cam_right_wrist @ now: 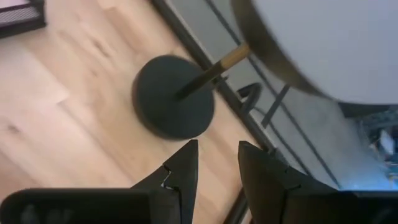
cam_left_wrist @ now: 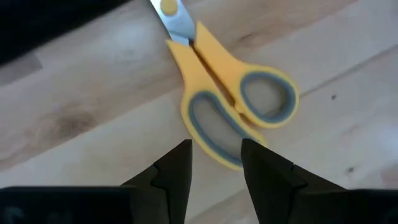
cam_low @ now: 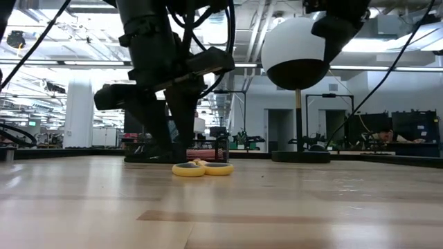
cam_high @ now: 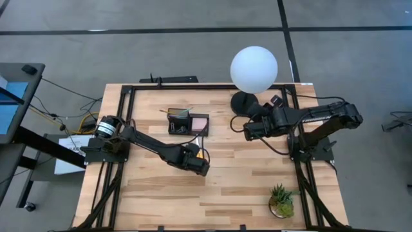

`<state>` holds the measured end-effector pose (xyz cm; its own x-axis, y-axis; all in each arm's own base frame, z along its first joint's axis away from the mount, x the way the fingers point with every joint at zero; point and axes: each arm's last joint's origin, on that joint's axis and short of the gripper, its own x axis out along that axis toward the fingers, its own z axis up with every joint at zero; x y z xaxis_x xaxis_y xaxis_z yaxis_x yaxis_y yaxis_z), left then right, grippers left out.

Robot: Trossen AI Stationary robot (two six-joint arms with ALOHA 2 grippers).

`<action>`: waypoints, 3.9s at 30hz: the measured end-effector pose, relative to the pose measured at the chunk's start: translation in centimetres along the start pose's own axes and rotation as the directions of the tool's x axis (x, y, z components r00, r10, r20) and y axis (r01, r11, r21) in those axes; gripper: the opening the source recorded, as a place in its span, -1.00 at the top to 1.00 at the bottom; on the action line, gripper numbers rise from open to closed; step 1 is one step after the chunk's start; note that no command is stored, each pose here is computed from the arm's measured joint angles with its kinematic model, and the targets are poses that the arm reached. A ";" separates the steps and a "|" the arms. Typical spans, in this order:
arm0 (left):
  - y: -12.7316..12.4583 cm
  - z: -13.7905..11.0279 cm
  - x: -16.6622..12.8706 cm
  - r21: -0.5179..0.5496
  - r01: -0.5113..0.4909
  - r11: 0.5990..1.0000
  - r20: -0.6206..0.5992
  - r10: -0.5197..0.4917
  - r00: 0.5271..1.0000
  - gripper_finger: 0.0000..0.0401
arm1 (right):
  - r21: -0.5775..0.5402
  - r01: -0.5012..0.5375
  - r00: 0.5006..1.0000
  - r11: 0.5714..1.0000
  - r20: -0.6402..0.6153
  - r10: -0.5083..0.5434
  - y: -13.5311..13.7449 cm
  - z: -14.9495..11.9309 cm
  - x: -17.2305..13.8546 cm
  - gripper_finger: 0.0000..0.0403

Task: Pick and place office supplies into organizer
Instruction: Put the yellow scissors into the black desk organizer

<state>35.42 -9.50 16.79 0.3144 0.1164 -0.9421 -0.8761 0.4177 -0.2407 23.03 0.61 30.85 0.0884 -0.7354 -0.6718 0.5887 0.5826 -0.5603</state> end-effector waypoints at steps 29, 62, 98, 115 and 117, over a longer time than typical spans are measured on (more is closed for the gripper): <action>0.8 -0.1 1.7 -0.165 0.060 0.984 0.046 -0.053 0.998 0.34 | 0.054 -0.061 0.998 0.997 -0.002 0.061 0.4 0.3 0.0 0.46; -0.5 2.2 1.4 -0.047 -0.070 0.996 -0.071 0.067 0.995 0.48 | 0.071 -0.069 0.998 0.995 0.016 0.068 0.5 0.5 0.0 0.46; -0.7 2.4 3.6 0.049 -0.150 0.987 -0.148 0.156 0.977 0.29 | 0.071 -0.067 0.998 0.995 0.017 0.066 0.5 0.5 0.0 0.46; 1.6 5.1 3.8 0.321 -0.216 0.922 -0.220 0.294 0.930 0.96 | 0.070 -0.067 0.998 0.995 0.017 0.066 0.5 0.5 0.0 0.46; 1.9 5.5 3.8 0.340 -0.212 0.916 -0.235 0.301 0.924 0.96 | 0.070 -0.067 0.998 0.995 0.017 0.066 0.5 0.5 0.0 0.46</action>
<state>36.96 -3.26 14.02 -0.0596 0.0215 -0.9980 -0.7449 0.6646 0.0588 23.73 0.78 30.79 0.1412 -0.7012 -0.6989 0.6364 0.6050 -0.4784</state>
